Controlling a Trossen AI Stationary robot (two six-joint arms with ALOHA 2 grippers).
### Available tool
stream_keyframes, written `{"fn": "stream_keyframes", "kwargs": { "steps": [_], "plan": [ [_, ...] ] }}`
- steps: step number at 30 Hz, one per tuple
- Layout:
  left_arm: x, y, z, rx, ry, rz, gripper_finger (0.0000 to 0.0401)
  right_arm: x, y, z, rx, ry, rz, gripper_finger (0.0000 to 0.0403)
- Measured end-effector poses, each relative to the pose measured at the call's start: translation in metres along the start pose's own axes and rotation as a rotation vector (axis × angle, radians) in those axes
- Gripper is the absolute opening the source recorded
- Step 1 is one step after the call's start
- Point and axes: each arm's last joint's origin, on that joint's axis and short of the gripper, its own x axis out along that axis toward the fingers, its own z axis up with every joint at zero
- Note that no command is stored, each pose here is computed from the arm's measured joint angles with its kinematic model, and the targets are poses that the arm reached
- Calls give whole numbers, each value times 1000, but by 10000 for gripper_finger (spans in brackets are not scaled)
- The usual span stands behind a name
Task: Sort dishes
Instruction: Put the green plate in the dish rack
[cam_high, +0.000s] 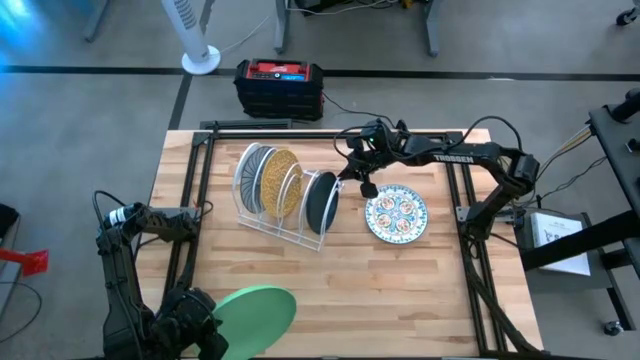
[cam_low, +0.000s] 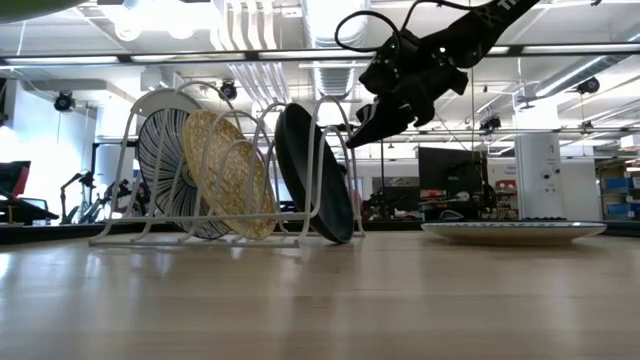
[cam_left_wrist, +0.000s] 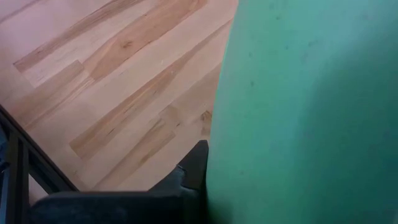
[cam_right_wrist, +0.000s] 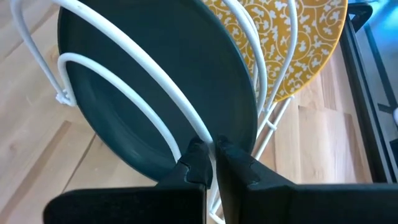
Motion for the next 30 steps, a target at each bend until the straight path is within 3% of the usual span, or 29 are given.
{"fn": "stream_keyframes", "kwargs": {
  "steps": [23,30],
  "plan": [
    [0,0,0,-22,0,0,43,-18,-20,-21,23,63,-33,2],
    [0,0,0,-28,0,1,43,-24,-23,-34,59,140,-42,2]
  ]
}}
